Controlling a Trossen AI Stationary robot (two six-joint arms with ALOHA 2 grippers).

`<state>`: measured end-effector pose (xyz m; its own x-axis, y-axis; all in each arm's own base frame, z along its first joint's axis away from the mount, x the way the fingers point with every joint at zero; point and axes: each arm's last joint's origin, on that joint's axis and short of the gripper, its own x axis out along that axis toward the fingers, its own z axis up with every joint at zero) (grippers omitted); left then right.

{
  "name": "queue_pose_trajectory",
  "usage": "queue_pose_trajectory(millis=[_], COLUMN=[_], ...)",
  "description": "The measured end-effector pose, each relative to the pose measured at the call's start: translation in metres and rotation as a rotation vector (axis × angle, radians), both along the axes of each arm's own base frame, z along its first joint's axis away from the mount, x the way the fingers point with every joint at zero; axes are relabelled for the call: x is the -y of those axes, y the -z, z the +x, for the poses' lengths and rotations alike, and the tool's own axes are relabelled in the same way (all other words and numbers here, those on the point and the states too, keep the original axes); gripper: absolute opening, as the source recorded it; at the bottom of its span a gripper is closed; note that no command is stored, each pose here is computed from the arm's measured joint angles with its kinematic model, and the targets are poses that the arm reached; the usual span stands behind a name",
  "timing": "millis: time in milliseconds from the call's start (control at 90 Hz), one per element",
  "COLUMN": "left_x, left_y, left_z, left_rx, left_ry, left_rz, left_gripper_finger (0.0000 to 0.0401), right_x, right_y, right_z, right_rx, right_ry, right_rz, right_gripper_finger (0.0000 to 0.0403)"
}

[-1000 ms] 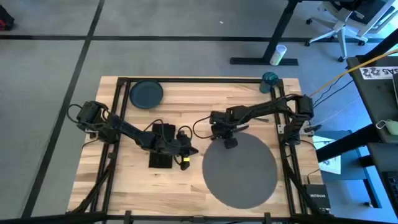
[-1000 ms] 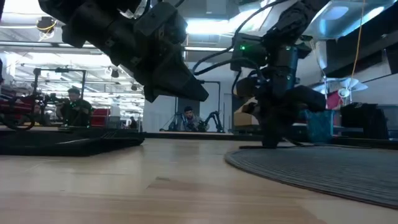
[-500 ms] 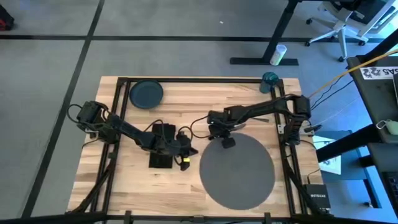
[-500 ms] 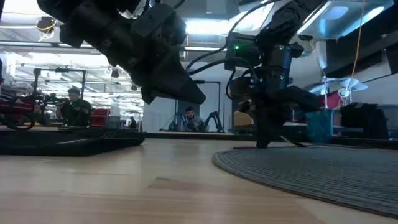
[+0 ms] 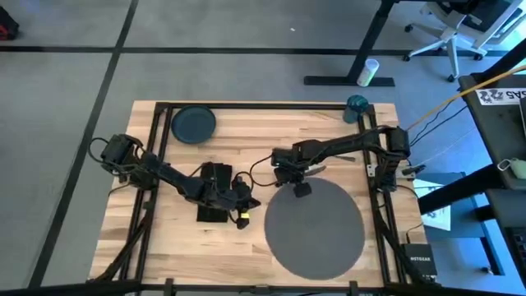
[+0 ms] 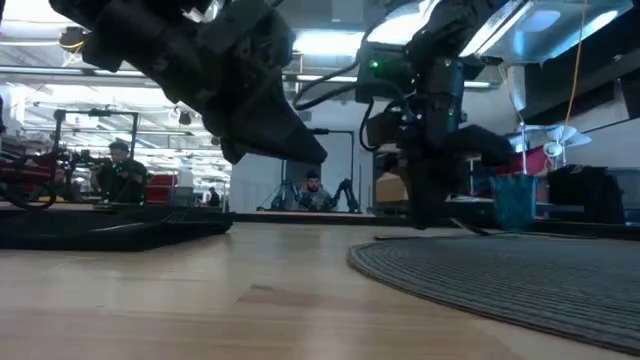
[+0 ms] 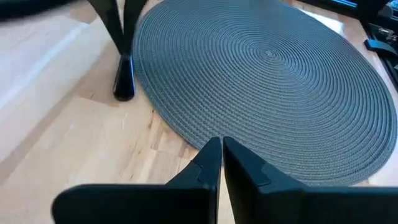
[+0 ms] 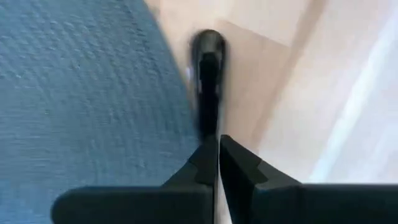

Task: Set table place
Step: Put the black knife on the gray table mat

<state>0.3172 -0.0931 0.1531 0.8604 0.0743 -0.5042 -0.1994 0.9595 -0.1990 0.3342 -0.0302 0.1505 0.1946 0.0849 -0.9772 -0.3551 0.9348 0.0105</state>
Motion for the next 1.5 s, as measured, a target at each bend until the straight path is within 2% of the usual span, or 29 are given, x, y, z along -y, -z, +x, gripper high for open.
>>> queue_pose_trajectory(millis=[200, 433, 567, 844, 1044, 1200, 1333, 1500], left_x=[0.0, 0.0, 0.003, 0.014, 0.014, 0.014, 0.014, 0.014], left_y=[0.001, 0.002, 0.0, -0.012, -0.003, 0.004, 0.004, 0.004], left_z=[-0.001, -0.001, -0.001, 0.003, 0.005, 0.005, 0.005, 0.006], left_rx=[-0.008, -0.018, -0.001, 0.131, 0.102, 0.076, 0.08, 0.079], left_ry=[-0.003, -0.027, -0.009, 0.049, 0.029, 0.023, 0.024, 0.026], left_rz=[-0.004, -0.041, -0.072, -0.139, -0.16, -0.165, -0.168, -0.16], left_gripper_finger=[0.0, 0.0, 0.0, 0.0, 0.0, 0.0, 0.0, 0.0], right_x=[0.0, 0.0, 0.0, 0.014, 0.018, 0.018, 0.019, 0.018], right_y=[0.0, 0.001, 0.003, 0.012, 0.012, 0.015, 0.017, 0.016], right_z=[-0.003, -0.011, -0.012, -0.009, -0.008, -0.006, -0.004, -0.003], right_rx=[-0.033, -0.109, -0.104, -0.096, -0.079, -0.074, -0.073, -0.072], right_ry=[0.004, -0.021, -0.047, -0.006, 0.004, -0.009, -0.016, -0.021], right_rz=[-0.029, -0.03, -0.039, -0.055, -0.057, -0.046, -0.06, -0.025], right_gripper_finger=[0.0008, 0.0057, 0.0075, 0.0058, 0.0028, 0.002, 0.0034, 0.0079])
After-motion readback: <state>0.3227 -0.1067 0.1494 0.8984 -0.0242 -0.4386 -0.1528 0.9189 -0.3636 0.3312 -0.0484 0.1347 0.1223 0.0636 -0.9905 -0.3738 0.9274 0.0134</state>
